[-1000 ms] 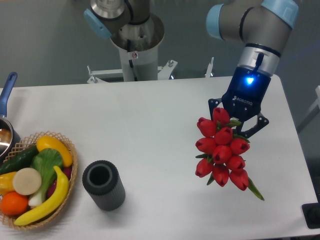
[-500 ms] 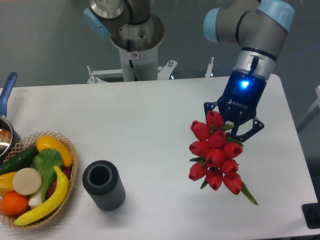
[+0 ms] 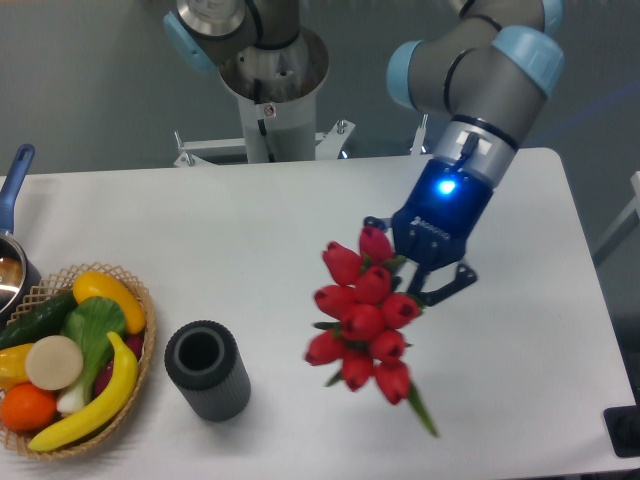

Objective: Insert the flowers into the vase
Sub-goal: 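Carry the tulips over the black vase, stems pointing down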

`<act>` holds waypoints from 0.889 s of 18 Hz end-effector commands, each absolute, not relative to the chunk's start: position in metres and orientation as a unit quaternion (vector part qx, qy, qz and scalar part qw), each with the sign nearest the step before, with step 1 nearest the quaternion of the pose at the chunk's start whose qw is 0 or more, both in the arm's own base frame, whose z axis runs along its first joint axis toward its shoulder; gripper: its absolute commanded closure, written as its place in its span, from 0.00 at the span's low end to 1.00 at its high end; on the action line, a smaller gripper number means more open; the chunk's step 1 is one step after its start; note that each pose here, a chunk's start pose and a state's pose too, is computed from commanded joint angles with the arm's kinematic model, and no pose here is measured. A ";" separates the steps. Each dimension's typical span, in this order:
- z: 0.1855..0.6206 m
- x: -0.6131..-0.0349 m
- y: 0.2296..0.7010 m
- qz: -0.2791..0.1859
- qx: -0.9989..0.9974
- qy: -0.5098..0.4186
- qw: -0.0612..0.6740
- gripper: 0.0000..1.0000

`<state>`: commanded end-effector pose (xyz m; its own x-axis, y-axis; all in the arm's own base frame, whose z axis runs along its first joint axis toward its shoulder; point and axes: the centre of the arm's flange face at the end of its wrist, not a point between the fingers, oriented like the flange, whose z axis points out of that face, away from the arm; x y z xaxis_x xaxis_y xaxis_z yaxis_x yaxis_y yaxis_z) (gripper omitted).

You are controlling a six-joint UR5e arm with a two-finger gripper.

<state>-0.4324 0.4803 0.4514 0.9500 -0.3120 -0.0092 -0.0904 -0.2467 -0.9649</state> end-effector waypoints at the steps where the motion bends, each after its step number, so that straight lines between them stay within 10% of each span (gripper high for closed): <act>1: 0.450 -0.427 0.481 -0.107 -0.773 0.132 0.611 0.72; 16: 0.461 -0.326 0.543 -0.218 -0.671 0.232 0.669 0.72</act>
<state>-0.3257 0.5427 0.4613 0.7969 -0.6038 -0.0169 -0.0192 0.0027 -0.9998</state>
